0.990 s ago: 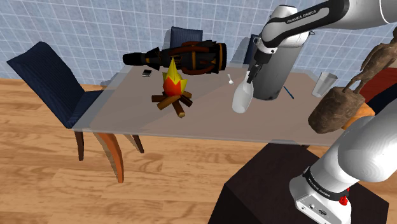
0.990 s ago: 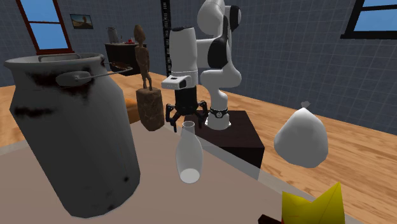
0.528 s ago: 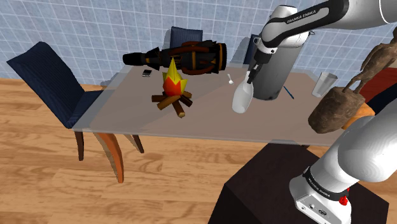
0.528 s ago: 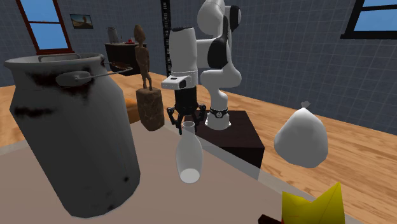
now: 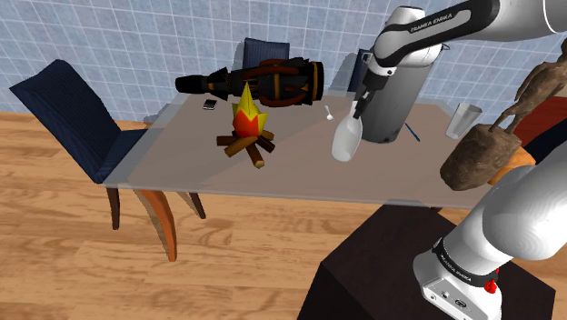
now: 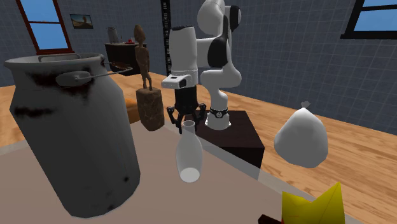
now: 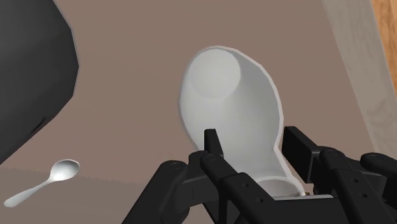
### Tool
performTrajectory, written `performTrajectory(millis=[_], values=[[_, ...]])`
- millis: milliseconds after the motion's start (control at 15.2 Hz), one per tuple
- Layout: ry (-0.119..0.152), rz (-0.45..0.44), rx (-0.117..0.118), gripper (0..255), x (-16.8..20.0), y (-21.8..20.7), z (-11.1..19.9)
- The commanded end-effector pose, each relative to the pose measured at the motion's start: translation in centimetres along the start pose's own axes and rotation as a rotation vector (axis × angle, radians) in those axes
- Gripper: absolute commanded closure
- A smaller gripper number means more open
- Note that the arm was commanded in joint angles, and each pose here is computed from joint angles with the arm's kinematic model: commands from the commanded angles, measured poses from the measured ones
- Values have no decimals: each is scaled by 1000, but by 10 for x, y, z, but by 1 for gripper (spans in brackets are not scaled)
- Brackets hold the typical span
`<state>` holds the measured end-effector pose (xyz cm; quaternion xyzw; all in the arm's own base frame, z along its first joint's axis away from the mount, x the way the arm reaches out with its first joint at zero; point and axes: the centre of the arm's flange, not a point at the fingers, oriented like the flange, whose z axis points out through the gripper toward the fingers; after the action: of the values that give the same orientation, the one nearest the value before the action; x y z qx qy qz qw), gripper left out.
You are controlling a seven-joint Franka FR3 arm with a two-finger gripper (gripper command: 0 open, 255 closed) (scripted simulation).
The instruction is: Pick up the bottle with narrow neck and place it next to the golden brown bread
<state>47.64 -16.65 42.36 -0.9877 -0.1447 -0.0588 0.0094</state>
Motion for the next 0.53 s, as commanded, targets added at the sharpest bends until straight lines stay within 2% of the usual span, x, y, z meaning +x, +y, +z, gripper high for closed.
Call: performTrajectory(millis=[0,462], values=[[0,0,0,255,1,0,-8],[0,0,0,255,5,0,-44]])
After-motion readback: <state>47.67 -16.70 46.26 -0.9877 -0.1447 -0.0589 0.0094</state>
